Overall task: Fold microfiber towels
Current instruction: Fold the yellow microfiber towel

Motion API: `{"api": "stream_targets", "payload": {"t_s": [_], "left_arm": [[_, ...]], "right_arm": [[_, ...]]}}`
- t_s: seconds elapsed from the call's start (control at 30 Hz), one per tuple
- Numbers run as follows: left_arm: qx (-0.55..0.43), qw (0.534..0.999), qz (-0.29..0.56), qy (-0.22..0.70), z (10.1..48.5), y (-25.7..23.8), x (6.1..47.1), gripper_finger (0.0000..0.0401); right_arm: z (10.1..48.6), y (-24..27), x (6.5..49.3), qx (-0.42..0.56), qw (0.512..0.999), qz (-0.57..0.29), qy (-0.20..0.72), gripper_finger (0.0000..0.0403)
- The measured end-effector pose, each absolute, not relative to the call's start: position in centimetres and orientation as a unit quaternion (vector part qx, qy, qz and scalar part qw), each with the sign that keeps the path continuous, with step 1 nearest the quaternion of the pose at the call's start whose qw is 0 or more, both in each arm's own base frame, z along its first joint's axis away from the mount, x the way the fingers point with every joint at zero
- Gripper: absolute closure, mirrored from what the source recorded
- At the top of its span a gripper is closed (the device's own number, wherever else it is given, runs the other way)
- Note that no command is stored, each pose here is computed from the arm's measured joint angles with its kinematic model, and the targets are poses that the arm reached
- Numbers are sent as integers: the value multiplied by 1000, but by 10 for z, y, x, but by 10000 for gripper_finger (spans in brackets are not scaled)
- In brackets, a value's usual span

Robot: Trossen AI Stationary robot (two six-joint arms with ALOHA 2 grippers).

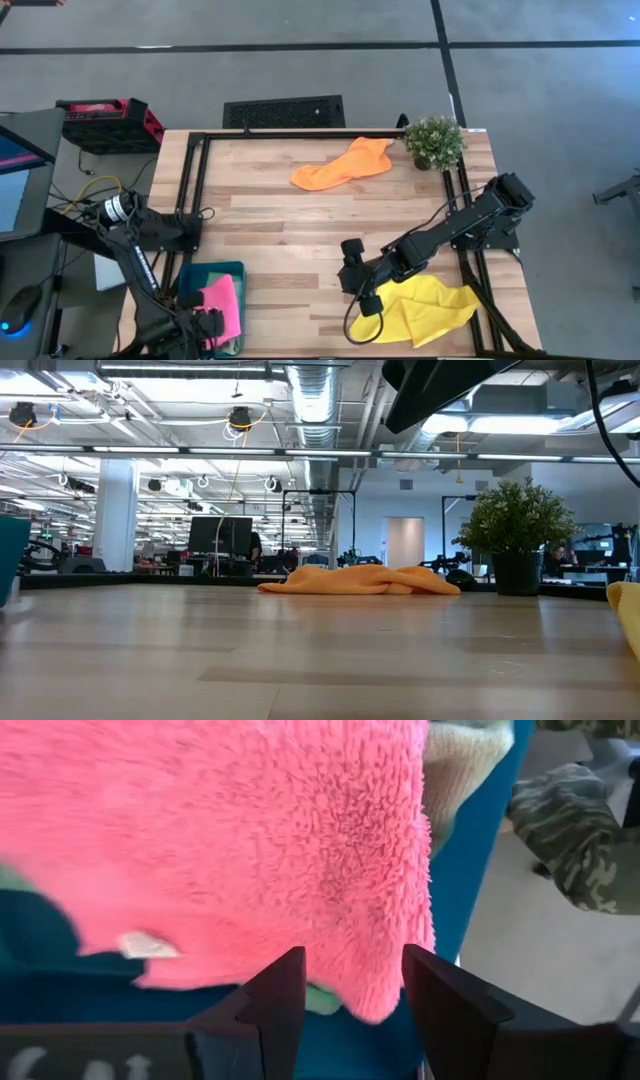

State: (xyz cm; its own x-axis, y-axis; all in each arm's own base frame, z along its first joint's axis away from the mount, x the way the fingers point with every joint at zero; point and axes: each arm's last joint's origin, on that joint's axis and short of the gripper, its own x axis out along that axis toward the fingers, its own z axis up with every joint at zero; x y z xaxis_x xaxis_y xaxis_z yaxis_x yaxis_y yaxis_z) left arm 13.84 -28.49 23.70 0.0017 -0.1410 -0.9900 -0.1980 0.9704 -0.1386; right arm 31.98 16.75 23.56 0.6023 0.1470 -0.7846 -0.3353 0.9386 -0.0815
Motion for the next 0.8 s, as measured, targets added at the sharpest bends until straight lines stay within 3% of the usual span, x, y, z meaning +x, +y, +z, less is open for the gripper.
{"api": "stream_targets", "payload": {"t_s": [0.17, 0.47, 0.63, 0.8], "left_arm": [[-105, 703, 37, 702, 258, -283, 138, 242], [-70, 838, 49, 540, 281, -280, 167, 242], [-7, 872, 3, 489, 276, -276, 199, 242], [91, 898, -54, 428, 270, -270, 248, 242]], "right_arm": [[235, 168, 319, -110, 887, 136, 429, 177], [226, 173, 299, -53, 851, 85, 515, 177], [221, 187, 277, -38, 822, 62, 565, 177], [234, 201, 258, -7, 829, 62, 556, 177]]}}
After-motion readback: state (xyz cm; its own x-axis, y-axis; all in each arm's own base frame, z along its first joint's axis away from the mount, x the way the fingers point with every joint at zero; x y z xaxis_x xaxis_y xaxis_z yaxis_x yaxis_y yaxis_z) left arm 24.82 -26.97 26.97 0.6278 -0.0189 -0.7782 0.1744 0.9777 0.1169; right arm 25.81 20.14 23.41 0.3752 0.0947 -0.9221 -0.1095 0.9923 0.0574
